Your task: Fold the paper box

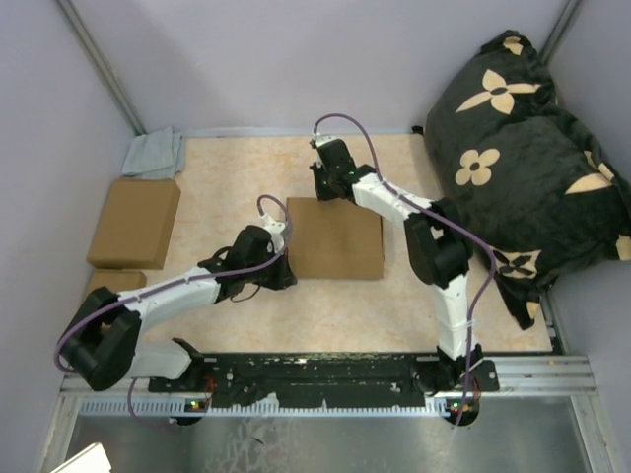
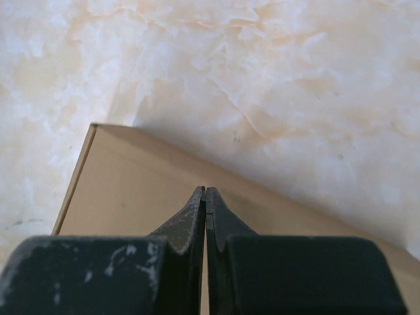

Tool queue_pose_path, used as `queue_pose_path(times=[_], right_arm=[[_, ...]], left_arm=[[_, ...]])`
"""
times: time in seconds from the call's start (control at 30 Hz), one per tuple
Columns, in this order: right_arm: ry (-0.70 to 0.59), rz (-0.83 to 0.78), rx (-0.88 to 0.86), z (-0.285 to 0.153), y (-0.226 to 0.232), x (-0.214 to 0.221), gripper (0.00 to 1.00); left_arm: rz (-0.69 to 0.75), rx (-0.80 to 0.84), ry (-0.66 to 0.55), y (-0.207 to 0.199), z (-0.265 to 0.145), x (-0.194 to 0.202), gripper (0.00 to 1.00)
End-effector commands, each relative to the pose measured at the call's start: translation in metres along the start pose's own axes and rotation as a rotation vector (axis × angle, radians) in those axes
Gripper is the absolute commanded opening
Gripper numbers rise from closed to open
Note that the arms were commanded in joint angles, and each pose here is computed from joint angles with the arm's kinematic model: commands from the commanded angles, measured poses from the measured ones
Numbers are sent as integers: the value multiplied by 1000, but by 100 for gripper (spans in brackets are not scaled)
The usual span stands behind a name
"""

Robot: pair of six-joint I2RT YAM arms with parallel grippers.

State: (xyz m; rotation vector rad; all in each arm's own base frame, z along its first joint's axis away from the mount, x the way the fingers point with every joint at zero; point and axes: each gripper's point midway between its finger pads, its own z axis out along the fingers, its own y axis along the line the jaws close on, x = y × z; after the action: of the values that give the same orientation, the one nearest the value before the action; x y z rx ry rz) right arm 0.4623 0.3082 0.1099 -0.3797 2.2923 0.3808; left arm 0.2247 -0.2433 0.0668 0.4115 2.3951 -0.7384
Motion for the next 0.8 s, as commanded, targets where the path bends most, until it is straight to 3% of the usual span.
queue_pose_path(times=[0.0, 0.2, 0.33, 0.57, 0.77], right_arm=[[-34, -5, -64, 18, 17, -26, 0], [10, -11, -87, 28, 18, -8, 0], [113, -45, -139, 27, 24, 18, 2], [319, -98, -320, 3, 71, 106, 4], [420, -128, -369, -20, 106, 168, 6]], left_arm=[[-1, 12, -35, 0, 21, -4, 0], [-17, -67, -59, 15, 48, -6, 0], [-33, -120, -93, 23, 57, -13, 0], [-95, -290, -350, 31, 42, -53, 0], [-104, -397, -437, 34, 39, -65, 0]])
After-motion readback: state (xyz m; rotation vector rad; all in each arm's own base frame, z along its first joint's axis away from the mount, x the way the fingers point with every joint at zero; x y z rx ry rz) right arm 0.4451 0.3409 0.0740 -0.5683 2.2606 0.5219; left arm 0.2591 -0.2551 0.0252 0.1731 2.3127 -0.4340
